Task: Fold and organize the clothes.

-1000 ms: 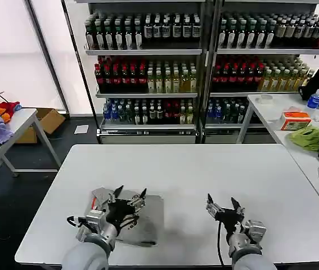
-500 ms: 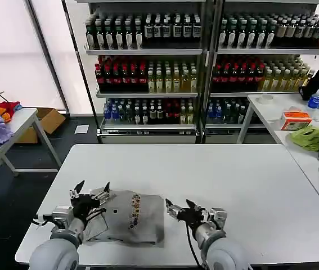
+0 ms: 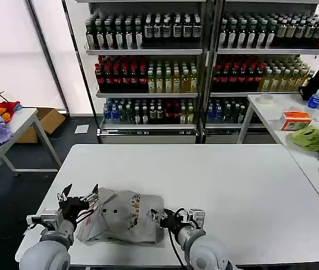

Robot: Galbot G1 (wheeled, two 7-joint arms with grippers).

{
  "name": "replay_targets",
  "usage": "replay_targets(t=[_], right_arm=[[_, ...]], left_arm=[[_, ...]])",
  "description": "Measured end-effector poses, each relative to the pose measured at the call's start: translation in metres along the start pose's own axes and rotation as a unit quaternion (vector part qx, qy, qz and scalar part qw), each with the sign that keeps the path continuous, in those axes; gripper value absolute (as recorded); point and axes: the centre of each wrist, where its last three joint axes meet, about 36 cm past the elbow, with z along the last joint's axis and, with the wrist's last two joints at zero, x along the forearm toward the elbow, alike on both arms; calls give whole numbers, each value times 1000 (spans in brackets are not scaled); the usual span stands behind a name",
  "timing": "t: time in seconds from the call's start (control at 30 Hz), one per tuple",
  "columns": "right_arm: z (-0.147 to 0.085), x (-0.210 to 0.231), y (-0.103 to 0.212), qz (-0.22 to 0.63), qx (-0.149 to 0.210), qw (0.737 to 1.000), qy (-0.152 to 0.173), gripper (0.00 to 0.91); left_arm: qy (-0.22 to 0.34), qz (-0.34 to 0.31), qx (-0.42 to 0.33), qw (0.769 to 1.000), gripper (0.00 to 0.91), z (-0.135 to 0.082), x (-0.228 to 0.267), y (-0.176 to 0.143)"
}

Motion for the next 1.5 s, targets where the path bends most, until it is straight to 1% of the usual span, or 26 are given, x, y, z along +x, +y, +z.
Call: replay_targets(t=[0.03, 0.07, 0.37, 0.57, 0.73, 0.97, 1.23, 1.33, 1.37, 1.4, 1.43, 1.5], right_arm=[[1, -1, 1, -1, -1, 1000, 2, 222], [2, -2, 1, -1, -1, 1000, 4, 0], [6, -7, 8, 1, 4, 1000, 8, 0], [3, -7, 6, 15, 20, 1000, -9, 0], [-10, -3, -5, 32, 40, 998, -29, 0], [-31, 12, -41, 74, 66, 994, -50, 0], [-48, 28, -95, 137, 86, 985, -59, 0], [-54, 31, -110, 153, 90, 982, -65, 10], [-56, 32, -114, 158, 92, 981, -67, 222], [-58, 32, -118, 163, 93, 980, -68, 736], [-59, 33, -122, 168, 95, 979, -69, 907], [-62, 34, -129, 175, 97, 977, -72, 907]], left_arm=[[1, -1, 1, 1000, 907, 0, 0, 0], [2, -2, 2, 1000, 907, 1, -1, 0], [6, -6, 2, 1000, 907, 4, -1, 3], [7, -7, 5, 1000, 907, 5, -1, 2], [8, -4, 8, 1000, 907, 5, 2, -2], [8, 0, 13, 1000, 907, 6, 2, -8], [11, 8, 18, 1000, 907, 8, 3, -17], [12, 10, 19, 1000, 907, 9, 4, -19], [12, 11, 19, 1000, 907, 9, 4, -20], [13, 11, 18, 1000, 907, 10, 5, -20], [13, 12, 18, 1000, 907, 10, 5, -20], [13, 13, 19, 1000, 907, 10, 6, -21]])
